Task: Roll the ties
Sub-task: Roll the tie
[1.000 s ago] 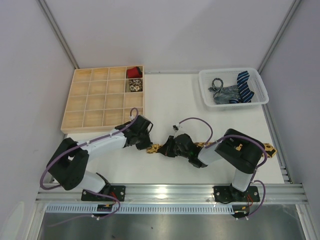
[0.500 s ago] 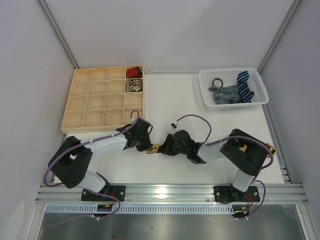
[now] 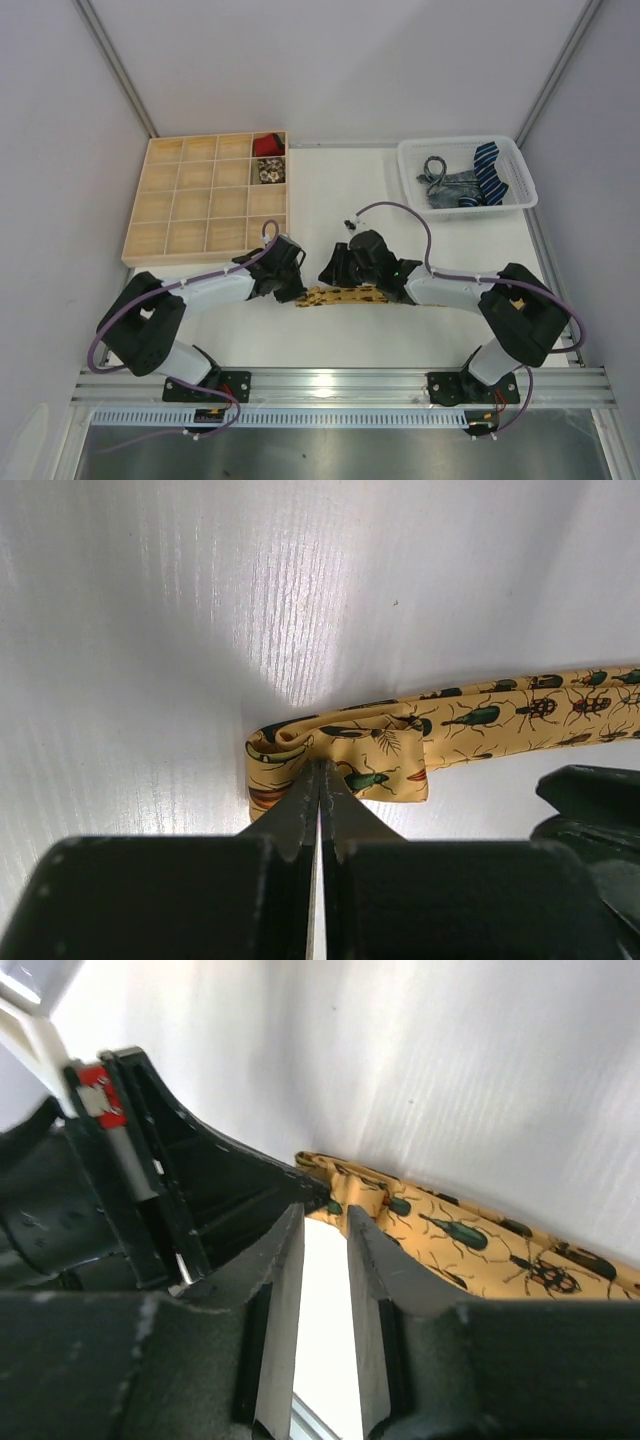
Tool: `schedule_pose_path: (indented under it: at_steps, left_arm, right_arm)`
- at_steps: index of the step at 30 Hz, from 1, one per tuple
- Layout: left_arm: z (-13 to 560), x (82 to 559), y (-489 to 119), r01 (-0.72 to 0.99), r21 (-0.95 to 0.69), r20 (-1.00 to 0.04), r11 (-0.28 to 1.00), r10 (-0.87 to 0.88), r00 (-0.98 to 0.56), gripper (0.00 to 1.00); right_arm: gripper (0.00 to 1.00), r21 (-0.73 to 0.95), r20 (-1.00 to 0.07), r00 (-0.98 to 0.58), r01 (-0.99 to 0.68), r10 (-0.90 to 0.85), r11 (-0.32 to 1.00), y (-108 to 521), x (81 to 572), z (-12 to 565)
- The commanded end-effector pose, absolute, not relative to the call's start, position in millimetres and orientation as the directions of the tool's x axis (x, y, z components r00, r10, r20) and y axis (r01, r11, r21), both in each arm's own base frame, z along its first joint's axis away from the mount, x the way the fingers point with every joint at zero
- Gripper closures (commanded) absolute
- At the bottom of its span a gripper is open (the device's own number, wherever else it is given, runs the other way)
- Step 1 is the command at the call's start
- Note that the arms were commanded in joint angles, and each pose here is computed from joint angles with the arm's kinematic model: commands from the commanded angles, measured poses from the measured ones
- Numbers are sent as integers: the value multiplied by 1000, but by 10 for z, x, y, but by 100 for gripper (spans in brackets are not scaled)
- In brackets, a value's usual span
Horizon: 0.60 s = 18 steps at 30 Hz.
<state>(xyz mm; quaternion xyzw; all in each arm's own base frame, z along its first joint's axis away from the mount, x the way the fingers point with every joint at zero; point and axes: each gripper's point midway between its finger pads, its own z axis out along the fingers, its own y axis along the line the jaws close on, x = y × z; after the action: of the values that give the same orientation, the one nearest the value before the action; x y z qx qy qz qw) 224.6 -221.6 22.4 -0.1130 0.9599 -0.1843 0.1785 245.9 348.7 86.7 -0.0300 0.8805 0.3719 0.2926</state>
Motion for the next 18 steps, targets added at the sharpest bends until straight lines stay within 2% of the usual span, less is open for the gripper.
schedule_pose_path:
  at_steps: [1, 9, 18]
  left_arm:
    - [103, 2164, -2088, -152, -347, -295, 926, -261, -919, 100]
    - [134, 2156, -2072, -141, -349, -306, 926, -255, -917, 100]
    - [179, 2163, -2052, -136, -349, -321, 927, -255, -912, 99]
  right_arm:
    - [72, 652, -520, -849, -324, 93, 685, 3544, 2425, 1040]
    - [82, 745, -400, -917, -335, -17, 577, 3877, 2306, 1012]
    - [95, 736, -348, -937, -295, -33, 609, 3856, 2279, 741]
